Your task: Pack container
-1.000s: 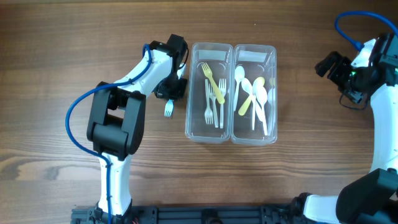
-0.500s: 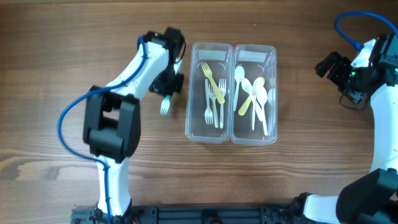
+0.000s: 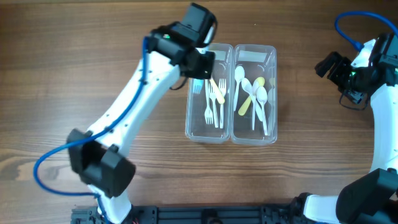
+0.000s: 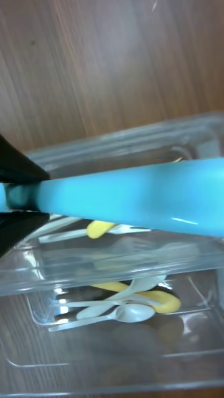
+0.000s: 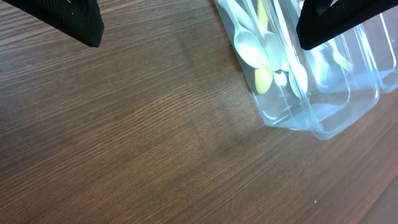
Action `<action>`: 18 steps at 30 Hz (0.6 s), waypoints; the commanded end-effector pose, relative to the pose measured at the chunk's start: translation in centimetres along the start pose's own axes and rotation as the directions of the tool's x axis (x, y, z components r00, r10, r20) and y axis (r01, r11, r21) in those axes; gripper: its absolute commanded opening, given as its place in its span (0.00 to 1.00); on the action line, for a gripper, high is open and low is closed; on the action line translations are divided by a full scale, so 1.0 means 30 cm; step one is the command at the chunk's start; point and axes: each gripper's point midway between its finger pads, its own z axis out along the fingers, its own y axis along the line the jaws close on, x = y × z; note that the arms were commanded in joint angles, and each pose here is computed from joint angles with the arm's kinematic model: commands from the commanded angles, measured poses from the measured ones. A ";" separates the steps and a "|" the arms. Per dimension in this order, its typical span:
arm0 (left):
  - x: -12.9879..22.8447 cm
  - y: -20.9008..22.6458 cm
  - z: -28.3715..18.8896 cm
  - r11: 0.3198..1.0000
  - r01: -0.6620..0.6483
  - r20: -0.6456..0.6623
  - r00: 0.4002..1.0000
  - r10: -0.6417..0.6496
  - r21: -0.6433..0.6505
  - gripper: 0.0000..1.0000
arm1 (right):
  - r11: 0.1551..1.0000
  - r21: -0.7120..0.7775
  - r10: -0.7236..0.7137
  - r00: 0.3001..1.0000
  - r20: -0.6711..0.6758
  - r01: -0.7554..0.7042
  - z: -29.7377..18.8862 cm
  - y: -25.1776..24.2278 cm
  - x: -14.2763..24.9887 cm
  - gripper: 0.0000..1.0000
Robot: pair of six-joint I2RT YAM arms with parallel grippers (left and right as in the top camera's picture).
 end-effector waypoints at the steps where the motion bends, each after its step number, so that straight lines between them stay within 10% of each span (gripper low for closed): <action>1: 0.037 -0.029 0.113 0.999 0.043 -0.076 0.996 -0.043 -0.001 0.31 | 0.997 -0.025 0.071 0.997 0.039 -0.070 -0.037 0.029 -0.031 1.00; 6: 0.024 -0.033 0.124 0.999 0.045 -0.065 0.997 -0.045 0.003 0.40 | 0.995 -0.032 0.091 0.995 0.031 -0.090 -0.036 0.032 -0.027 1.00; 14: -0.068 0.027 -0.157 0.995 0.091 0.116 0.989 -0.096 0.048 0.43 | 0.997 -0.070 0.039 0.999 -0.013 -0.040 0.042 0.097 0.012 0.18; 18: -0.068 0.130 -0.313 0.987 0.153 0.188 0.969 -0.159 0.046 0.47 | 0.996 -0.085 -0.020 0.997 -0.072 0.014 0.125 0.166 0.062 0.04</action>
